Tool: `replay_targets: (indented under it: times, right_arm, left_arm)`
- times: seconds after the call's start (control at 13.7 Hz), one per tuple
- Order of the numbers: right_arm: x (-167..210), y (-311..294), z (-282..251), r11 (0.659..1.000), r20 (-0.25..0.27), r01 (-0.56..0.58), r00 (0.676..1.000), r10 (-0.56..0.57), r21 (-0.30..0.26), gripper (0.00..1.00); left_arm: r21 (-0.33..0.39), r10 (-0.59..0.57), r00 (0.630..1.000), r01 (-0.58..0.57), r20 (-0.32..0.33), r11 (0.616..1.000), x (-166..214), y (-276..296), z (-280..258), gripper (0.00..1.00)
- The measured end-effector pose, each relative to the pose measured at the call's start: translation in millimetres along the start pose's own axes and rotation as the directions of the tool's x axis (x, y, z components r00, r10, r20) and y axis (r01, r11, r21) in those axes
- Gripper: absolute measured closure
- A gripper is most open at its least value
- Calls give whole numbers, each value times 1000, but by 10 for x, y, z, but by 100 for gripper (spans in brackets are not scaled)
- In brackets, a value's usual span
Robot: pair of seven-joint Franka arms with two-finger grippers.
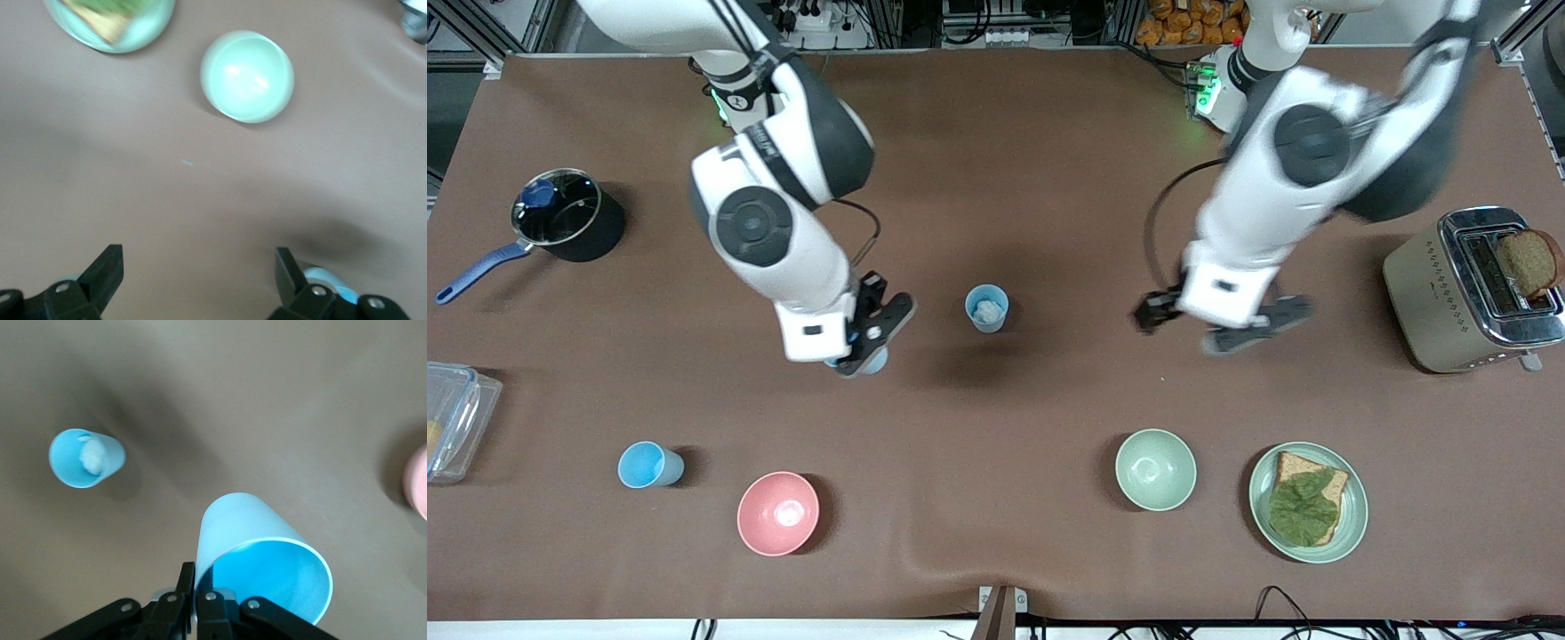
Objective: Stack blue cups with both arms
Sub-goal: 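Move the held cup over the middle cup with the right gripper, then lower the cup into the middle cup and open the right gripper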
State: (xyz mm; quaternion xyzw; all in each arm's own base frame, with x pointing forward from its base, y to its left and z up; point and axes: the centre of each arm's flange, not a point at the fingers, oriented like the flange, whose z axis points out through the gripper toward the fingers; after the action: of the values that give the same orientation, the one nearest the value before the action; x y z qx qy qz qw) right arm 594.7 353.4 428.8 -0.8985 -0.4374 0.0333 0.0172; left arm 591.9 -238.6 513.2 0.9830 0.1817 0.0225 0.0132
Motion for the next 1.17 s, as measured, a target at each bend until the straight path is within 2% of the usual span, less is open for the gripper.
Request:
replay_targets:
  times: [0.22, 0.44, 0.59, 0.73, 0.95, 1.17]
  right_arm:
    - [300, -857, 186, 987, 51, 148, 988, -145, -62, 95]
    - [438, -1662, 361, 967, 96, 232, 970, -222, -108, 95]
    - [512, -1862, 567, 953, 110, 268, 961, -254, -141, 95]
    - [580, -1861, 812, 952, 114, 267, 961, -252, -150, 95]
    - [620, -1883, 1089, 955, 136, 252, 963, -231, -158, 95]
    - [643, -2015, 1156, 960, 131, 228, 969, -207, -165, 95]
  left_arm:
    - [32, 97, 995, -97, 5, 995, 501, -890, -274, 0]
    - [50, 143, 989, -145, 30, 988, 787, -1522, -354, 0]
    - [57, 179, 982, -182, 54, 982, 814, -1659, -426, 0]
    - [63, 201, 977, -205, 70, 977, 760, -1676, -546, 0]
    - [66, 263, 964, -265, 45, 962, 661, -1713, -801, 0]
    - [83, 284, 958, -287, 42, 955, 537, -1745, -901, 0]
